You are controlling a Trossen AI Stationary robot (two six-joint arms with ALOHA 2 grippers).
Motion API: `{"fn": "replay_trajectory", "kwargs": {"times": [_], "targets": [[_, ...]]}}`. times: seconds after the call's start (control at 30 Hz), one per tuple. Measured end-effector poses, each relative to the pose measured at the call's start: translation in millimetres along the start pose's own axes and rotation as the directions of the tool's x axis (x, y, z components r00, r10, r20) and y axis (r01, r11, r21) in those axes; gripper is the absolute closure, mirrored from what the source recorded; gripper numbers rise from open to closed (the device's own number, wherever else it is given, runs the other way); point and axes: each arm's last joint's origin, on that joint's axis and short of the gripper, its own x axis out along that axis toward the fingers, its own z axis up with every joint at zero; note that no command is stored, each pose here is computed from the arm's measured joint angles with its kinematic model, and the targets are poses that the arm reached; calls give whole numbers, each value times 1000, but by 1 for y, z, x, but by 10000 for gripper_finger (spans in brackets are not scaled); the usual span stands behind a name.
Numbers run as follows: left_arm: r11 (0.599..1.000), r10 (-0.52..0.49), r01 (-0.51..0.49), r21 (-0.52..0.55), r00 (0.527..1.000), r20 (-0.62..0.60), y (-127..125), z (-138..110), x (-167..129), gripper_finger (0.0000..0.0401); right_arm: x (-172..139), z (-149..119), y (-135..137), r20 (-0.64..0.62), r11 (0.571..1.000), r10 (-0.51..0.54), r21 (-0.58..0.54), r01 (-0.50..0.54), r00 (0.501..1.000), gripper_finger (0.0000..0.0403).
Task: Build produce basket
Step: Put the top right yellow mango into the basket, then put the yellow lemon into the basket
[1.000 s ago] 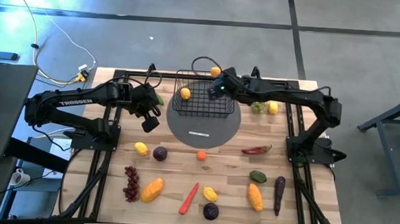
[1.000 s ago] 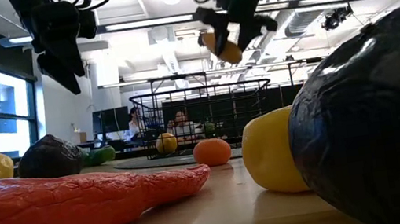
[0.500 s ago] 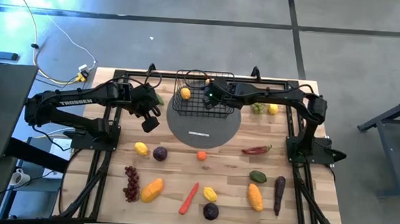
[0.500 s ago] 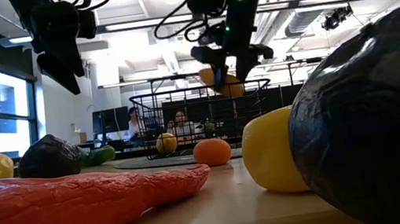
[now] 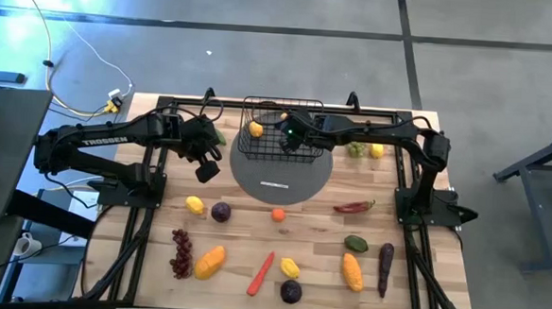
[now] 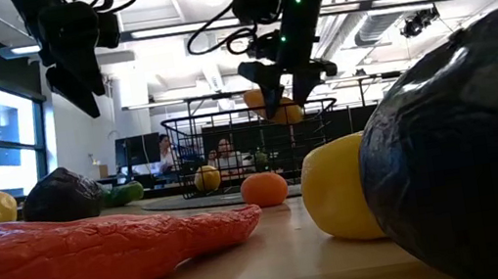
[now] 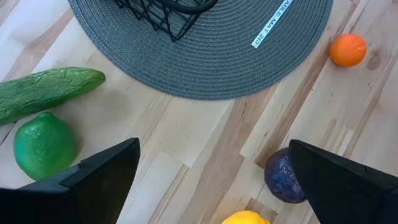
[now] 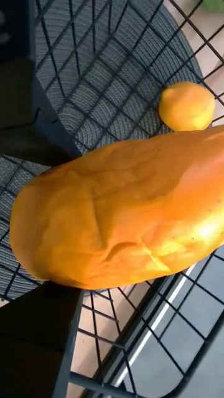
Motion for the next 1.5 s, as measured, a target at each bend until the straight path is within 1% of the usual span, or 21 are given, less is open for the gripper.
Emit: {"fn": "replay_trajectory", "kwargs": {"times": [0.2,0.33,0.43,0.67,0.87,0.97,1.07,1.17,1.3,1.37,1.5], "targets": [[1000,0,0,0,1000,0,0,0,0,4,5,6,-10,0,1000,-15,25,15,1000,131],[1000,0,0,0,1000,0,0,0,0,4,9,8,-15,-30,999,14,40,-13,999,128],[1000,0,0,0,1000,0,0,0,0,4,11,10,-19,-50,998,42,55,-39,998,116],[1000,0,0,0,1000,0,0,0,0,4,15,14,-27,-54,997,32,75,-28,998,78],[1000,5,-5,-3,1000,-23,1,-2,0,4,16,15,-29,-53,994,29,105,-23,998,68],[1000,6,-8,-24,997,-71,2,-7,0,4,15,14,-28,-73,993,69,104,-61,995,68],[1000,3,-6,-23,993,-119,2,-13,-3,4,15,13,-25,-98,988,123,109,-112,988,68],[1000,-3,3,-5,992,-128,-1,-18,-7,4,12,14,-23,-109,984,155,111,-143,982,68],[999,-34,33,-7,991,-127,-5,-26,-15,4,1,23,-17,-75,980,180,100,-173,981,68],[998,-60,58,-16,989,-137,-8,-31,-20,4,-7,28,-11,-54,977,200,83,-195,978,68],[997,-79,77,-19,987,-139,-12,-41,-28,4,-23,34,0,-20,970,241,39,-240,970,68]]}}
